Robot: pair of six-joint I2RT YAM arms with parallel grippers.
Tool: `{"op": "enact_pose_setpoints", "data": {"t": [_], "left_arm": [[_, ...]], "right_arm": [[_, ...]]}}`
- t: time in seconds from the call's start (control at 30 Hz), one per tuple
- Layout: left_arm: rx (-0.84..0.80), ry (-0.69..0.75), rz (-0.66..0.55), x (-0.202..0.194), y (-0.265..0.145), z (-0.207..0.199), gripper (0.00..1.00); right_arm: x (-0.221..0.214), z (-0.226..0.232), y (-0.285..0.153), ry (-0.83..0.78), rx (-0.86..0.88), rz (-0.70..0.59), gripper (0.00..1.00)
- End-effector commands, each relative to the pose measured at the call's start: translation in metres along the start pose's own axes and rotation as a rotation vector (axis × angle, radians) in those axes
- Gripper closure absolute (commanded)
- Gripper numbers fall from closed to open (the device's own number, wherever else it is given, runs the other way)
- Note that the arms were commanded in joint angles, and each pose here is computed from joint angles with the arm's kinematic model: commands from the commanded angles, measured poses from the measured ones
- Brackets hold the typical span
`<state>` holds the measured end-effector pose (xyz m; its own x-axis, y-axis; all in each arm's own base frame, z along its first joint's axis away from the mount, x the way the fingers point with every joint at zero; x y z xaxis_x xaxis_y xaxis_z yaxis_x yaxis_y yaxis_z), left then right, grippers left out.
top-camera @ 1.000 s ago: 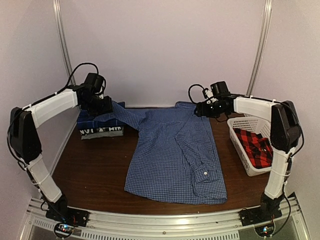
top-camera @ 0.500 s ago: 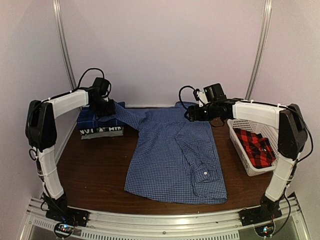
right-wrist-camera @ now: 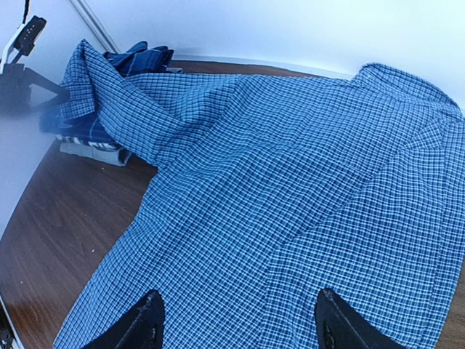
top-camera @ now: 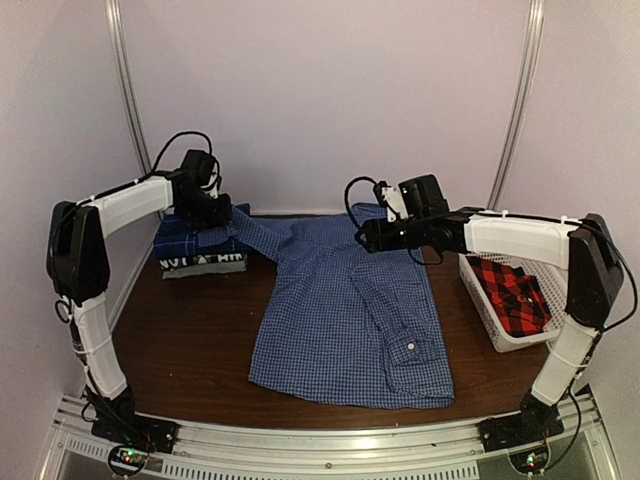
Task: Fold and stack the long sleeve shirts
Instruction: Pick up the sleeve from the square-folded shirt, then pass from the left arm to the right
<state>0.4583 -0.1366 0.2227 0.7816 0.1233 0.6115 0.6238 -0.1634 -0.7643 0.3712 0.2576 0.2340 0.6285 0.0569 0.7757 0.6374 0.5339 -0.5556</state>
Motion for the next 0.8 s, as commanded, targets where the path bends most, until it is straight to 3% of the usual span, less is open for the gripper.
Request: {"op": "enact_pose_setpoints", "data": {"t": [0.0,0.43,0.77], "left_arm": [[-0.248,0.014,-0.071,0.018,-0.055,-0.03,1.0],[-0.755,-0.029,0.016,-0.006,-0.104,-0.119,1.0],[-0.854,-0.041,0.073,-0.021,-0.103,-0.154,1.0]], "right_arm": [[0.016,0.022,-0.018,-0.05,0.039,-0.134,0.28],[0.029,0.101,-0.034,-0.19,0.209,-0.303,0.23],[0.034,0.131,-0.043,-0.327,0.184,-0.36,0.15]]}}
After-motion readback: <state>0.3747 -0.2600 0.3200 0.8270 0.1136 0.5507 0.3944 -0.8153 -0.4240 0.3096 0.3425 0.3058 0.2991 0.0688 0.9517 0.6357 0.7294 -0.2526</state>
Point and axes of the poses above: each gripper's point midway between its finger pads, its own y axis out along the fingers, its own z axis along the line the jaws close on, x = y × z, the point moved 8 cm from there along -y, back along the fingers, and after that the axes turned 1 degree about y, right-handed, at the moved point
